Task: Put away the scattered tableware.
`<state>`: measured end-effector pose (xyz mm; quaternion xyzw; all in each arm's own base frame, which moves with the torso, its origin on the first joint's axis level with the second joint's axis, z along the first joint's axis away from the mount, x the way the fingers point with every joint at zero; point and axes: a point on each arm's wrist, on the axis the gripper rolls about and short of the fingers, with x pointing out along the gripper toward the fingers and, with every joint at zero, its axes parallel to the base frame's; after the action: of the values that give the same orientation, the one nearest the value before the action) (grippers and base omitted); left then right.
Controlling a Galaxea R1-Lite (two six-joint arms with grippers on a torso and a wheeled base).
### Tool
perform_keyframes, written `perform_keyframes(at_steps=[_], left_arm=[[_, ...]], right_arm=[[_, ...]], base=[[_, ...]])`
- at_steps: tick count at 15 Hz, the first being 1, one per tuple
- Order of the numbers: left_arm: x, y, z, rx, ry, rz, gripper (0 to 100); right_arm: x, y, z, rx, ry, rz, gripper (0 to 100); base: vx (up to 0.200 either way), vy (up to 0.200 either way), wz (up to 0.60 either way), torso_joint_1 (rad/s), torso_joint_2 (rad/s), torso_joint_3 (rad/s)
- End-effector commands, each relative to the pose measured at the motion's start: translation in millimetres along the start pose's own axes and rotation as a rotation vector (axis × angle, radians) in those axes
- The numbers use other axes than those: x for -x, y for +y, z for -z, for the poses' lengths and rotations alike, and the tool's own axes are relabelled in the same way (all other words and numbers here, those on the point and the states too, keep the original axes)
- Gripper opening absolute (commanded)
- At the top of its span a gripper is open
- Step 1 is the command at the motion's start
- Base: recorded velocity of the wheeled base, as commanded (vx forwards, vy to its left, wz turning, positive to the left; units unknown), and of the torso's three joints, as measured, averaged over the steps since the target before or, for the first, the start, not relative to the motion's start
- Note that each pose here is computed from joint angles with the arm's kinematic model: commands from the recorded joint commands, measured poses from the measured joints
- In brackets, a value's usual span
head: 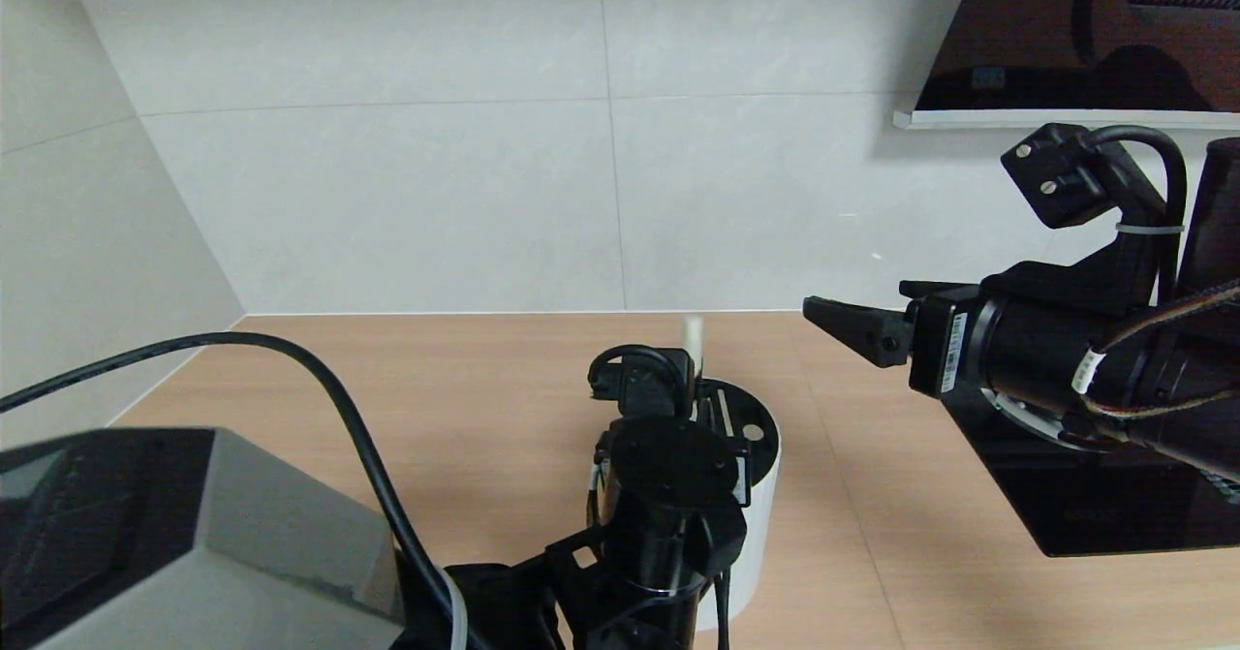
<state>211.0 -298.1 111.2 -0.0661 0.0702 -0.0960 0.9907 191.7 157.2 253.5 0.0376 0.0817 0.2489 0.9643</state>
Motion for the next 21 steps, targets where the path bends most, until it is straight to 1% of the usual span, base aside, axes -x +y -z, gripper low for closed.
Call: perform_keyframes(at_steps=[1,6,8,10,11,12,13,14,15,16,17,18,19,20,21], left_arm=[[0,-0.2,1.1,-0.003,0.003,0.0,100],[2,-1.1,1.2,-0.004,0.003,0.005,100],[4,0.1,-7.0,0.013,-0.012,0.009,100],[12,3.9,-26.3,0.049,-0.046,0.025,100],[25,12.5,-52.4,0.084,-0.086,0.052,100],[31,20.8,-67.5,0.096,-0.111,0.072,100],[36,30.1,-85.1,0.115,-0.147,0.088,100],[48,48.8,-118.7,0.171,-0.224,0.115,100],[64,70.0,-149.5,0.222,-0.303,0.143,100],[79,91.5,-169.1,0.246,-0.357,0.158,100],[92,105.6,-178.5,0.248,-0.381,0.178,100],[116,124.1,-190.2,0.249,-0.409,0.234,100],[135,137.5,-194.6,0.239,-0.416,0.275,100],[160,154.0,-193.9,0.218,-0.402,0.31,100],[180,169.8,-187.4,0.194,-0.367,0.302,100]], right_arm=[[0,0,0,0.0,0.001,0.0,100],[0,0,0,0.0,-0.001,0.0,100],[0,0,0,0.0,-0.001,0.0,100],[1,0,0,0.0,-0.002,-0.001,100],[1,-2,-1,-0.002,-0.006,0.006,100],[1,-3,-2,-0.003,-0.008,0.011,100],[2,-5,-3,-0.004,-0.012,0.018,100],[3,-12,-5,-0.009,-0.022,0.049,100],[9,-19,-11,-0.015,-0.049,0.073,100],[18,-24,-18,-0.022,-0.084,0.088,100],[25,-28,-23,-0.027,-0.109,0.105,100],[41,-38,-29,-0.037,-0.154,0.14,100],[55,-46,-32,-0.042,-0.184,0.176,100],[74,-54,-31,-0.048,-0.218,0.218,100],[93,-60,-25,-0.051,-0.241,0.255,100]], base=[[0.0,0.0,0.0,0.0,0.0,0.0],[0.0,0.0,0.0,0.0,0.0,0.0],[0.0,0.0,0.0,0.0,0.0,0.0],[0.0,0.0,0.0,0.0,0.0,0.0],[0.0,0.0,0.0,0.0,0.0,0.0],[0.0,0.0,0.0,0.0,0.0,0.0],[0.0,0.0,0.0,0.0,0.0,0.0],[0.0,0.0,0.0,0.0,0.0,0.0],[0.0,0.0,0.0,0.0,0.0,0.0],[0.0,0.0,0.0,0.0,0.0,0.0],[0.0,0.0,0.0,0.0,0.0,0.0],[0.0,0.0,0.0,0.0,0.0,0.0],[0.0,0.0,0.0,0.0,0.0,0.0],[0.0,0.0,0.0,0.0,0.0,0.0],[0.0,0.0,0.0,0.0,0.0,0.0]])
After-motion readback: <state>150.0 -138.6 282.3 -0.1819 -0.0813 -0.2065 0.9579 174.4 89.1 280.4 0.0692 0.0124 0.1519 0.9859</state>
